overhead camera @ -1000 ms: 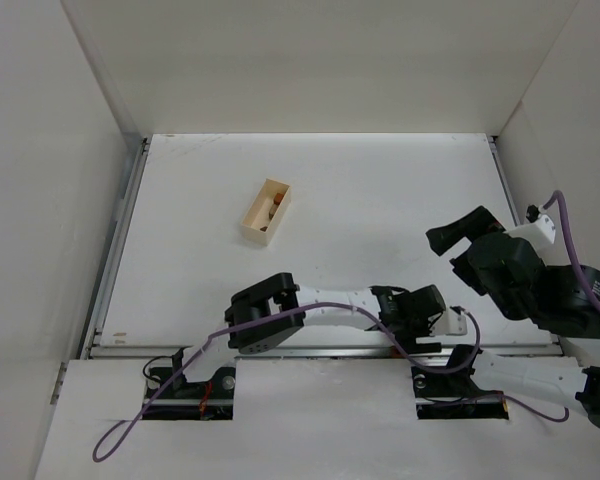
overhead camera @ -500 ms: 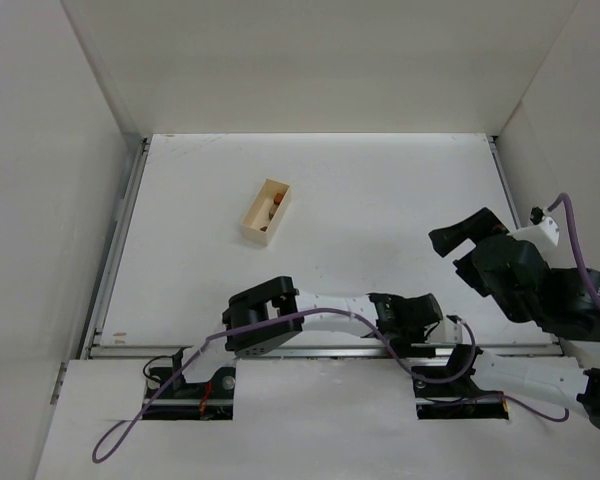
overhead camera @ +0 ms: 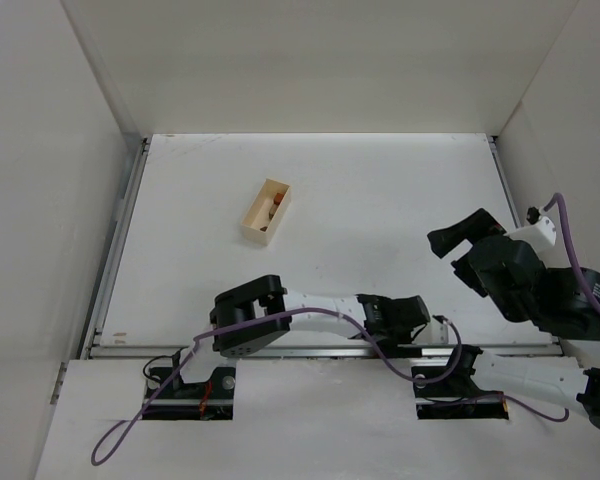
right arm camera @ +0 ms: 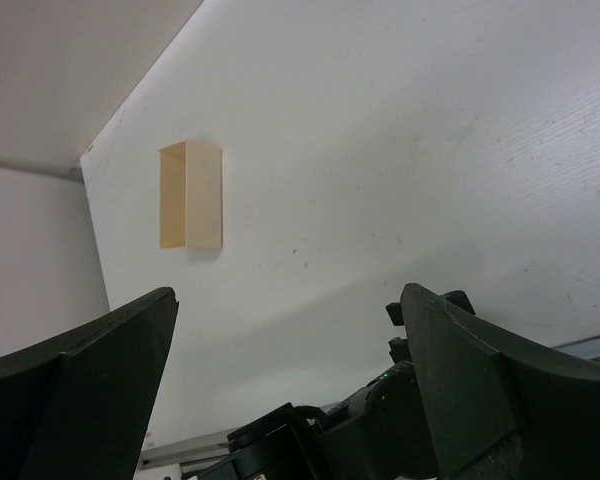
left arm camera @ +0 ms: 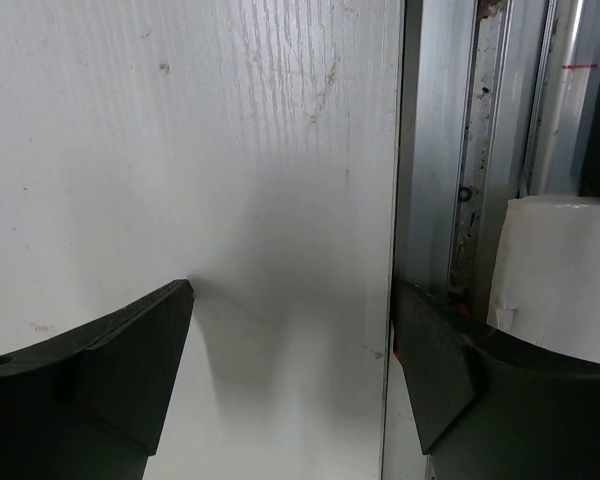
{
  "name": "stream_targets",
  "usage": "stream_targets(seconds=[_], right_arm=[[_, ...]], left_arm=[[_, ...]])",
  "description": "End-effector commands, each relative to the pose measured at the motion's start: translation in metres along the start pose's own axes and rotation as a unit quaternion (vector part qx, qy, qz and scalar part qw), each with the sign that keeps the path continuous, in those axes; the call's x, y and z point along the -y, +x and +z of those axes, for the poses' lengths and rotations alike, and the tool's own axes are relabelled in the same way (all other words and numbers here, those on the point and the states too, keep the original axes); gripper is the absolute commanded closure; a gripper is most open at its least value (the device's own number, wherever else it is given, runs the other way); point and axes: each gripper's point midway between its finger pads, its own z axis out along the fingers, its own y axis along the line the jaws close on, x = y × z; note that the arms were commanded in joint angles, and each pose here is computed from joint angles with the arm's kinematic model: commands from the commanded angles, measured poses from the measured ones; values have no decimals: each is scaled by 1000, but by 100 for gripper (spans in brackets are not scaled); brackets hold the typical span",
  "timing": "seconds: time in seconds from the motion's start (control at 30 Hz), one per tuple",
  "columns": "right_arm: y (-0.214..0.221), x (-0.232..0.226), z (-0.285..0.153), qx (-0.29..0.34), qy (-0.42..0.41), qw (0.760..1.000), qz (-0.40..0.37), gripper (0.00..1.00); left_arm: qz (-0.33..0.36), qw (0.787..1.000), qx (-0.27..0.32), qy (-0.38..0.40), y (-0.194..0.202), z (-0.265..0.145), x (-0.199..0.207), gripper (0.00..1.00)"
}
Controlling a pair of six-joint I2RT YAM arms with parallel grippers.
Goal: Build the wood block tower
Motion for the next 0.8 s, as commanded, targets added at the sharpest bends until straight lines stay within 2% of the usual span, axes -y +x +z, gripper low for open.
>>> stream_targets(seconds=[0.0, 0.3, 0.57, 0.77], right_arm=[[-4, -4, 0, 7, -6, 1000, -2, 1], [5, -11, 6, -3, -3, 1000, -22, 1], [24, -18, 10, -39, -13, 998, -49, 1], [31, -9, -1, -69, -39, 996, -47, 1]], left_arm=[[2, 996, -73, -53, 42, -18, -31, 24], [-36, 993, -57, -100, 43, -42, -72, 24], [-46, 992, -31, -110, 30, -62, -78, 24], [-110, 985, 16, -131, 9, -101, -108, 21]])
